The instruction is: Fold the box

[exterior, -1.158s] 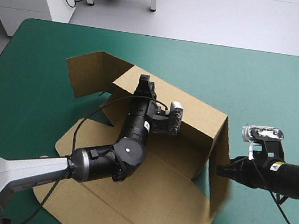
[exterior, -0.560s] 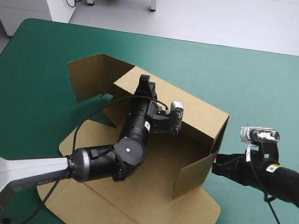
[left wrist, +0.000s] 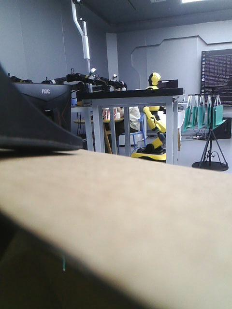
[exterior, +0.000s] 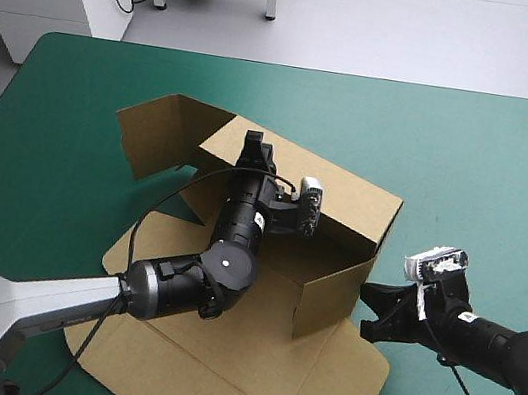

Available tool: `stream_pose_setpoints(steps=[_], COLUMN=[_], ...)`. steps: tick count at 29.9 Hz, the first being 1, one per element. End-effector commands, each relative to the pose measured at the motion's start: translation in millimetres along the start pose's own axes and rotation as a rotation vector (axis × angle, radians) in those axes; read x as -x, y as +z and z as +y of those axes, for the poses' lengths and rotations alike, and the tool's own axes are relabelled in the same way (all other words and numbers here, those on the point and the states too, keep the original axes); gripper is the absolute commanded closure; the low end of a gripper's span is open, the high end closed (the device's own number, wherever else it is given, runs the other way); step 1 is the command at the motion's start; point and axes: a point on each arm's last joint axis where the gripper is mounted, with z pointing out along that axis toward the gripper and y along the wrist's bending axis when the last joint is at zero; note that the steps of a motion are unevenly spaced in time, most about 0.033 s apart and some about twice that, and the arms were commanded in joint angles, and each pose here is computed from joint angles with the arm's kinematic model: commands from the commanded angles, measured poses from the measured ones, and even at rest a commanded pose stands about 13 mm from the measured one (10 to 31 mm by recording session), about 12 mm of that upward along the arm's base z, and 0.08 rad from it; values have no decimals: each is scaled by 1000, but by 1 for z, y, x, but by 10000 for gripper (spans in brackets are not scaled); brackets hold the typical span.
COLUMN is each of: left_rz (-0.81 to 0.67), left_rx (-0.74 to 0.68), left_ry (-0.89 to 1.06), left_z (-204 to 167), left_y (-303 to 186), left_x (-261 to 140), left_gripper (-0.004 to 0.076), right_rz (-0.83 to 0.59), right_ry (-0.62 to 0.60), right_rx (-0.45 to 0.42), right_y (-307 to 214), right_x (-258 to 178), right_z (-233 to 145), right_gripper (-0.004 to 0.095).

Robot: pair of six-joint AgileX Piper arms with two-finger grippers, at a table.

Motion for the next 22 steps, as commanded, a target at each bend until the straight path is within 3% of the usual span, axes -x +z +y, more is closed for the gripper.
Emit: stream_pose_setpoints(steps=[1,5,9,14,17,22], left_rz=[-10,-10,-18,-18,-14,-13], left_rx=[100,100,97,97,98,99], left_ry=[-53,-53,-52,-65,-52,-42], left_z=[29,29,29,29,29,29], left_y=[-10,-10,-10,-10,-10,-10], left_x=[-3,-3,-2,-2,-2,-2], left_gripper=[716,716,716,716,716,716], right_rz=[-69,-104,-97,-55,-51,-90], right_ry=[6,21,-11,-47,-73,-57], right_rx=[34,60,72,92,51,-24], right_y=[-6,-6,-4,0,0,0], right_x=[11,14,14,11,11,13], right_z=[6,8,8,7,3,-3], right_gripper=[919,910,775,317,138,127])
